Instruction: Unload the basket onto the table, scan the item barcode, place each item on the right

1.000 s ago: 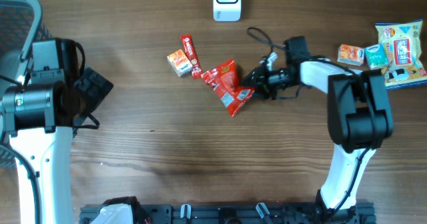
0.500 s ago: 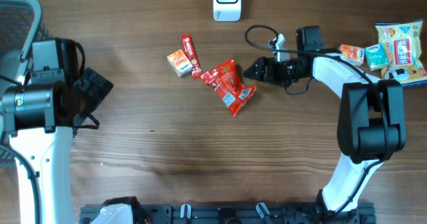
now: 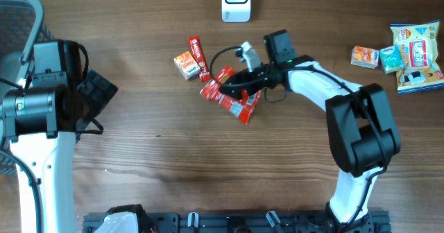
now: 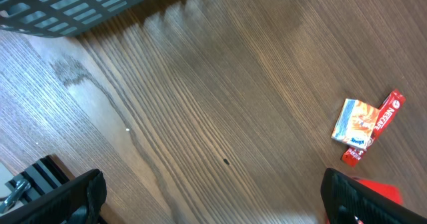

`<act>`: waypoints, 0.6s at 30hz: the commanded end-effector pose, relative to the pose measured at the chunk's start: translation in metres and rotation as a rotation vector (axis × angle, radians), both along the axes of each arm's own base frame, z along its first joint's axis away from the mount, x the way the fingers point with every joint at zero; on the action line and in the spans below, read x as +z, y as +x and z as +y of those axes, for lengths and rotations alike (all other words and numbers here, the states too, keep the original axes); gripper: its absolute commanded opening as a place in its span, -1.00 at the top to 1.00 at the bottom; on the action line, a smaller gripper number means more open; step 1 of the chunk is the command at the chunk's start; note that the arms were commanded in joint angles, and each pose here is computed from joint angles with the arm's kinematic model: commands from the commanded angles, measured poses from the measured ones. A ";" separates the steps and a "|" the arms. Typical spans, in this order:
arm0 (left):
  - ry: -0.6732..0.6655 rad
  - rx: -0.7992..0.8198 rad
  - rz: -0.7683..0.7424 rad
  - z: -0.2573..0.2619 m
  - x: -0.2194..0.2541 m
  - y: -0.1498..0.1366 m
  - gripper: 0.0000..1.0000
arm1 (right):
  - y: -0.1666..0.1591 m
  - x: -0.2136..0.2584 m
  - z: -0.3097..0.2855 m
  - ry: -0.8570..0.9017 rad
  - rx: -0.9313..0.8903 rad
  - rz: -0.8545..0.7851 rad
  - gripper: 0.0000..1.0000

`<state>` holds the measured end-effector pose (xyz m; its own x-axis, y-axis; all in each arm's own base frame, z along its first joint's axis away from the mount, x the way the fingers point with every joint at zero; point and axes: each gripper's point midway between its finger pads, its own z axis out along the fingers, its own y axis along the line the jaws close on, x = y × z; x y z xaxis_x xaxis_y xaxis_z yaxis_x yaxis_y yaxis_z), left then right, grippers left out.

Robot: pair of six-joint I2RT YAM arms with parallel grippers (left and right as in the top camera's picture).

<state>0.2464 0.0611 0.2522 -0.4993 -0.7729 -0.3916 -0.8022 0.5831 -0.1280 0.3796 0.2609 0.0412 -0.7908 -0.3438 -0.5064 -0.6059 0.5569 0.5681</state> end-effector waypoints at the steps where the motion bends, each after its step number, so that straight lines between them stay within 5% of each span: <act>1: 0.014 0.013 -0.014 0.005 0.005 0.000 -1.00 | 0.015 0.010 -0.004 -0.040 -0.034 -0.064 -0.99; 11: 0.014 0.012 -0.013 0.004 0.005 0.000 -1.00 | 0.021 -0.014 -0.018 -0.062 -0.089 0.011 -0.99; 18: 0.015 0.013 -0.015 0.005 0.005 0.000 -1.00 | 0.011 -0.012 -0.023 -0.031 -0.307 0.305 -0.99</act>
<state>0.2465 0.0610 0.2522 -0.4992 -0.7729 -0.3916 -0.8021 0.5832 -0.1285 0.3886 0.2384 0.0263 -0.9104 -0.2143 -0.3539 -0.3976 0.6894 0.6054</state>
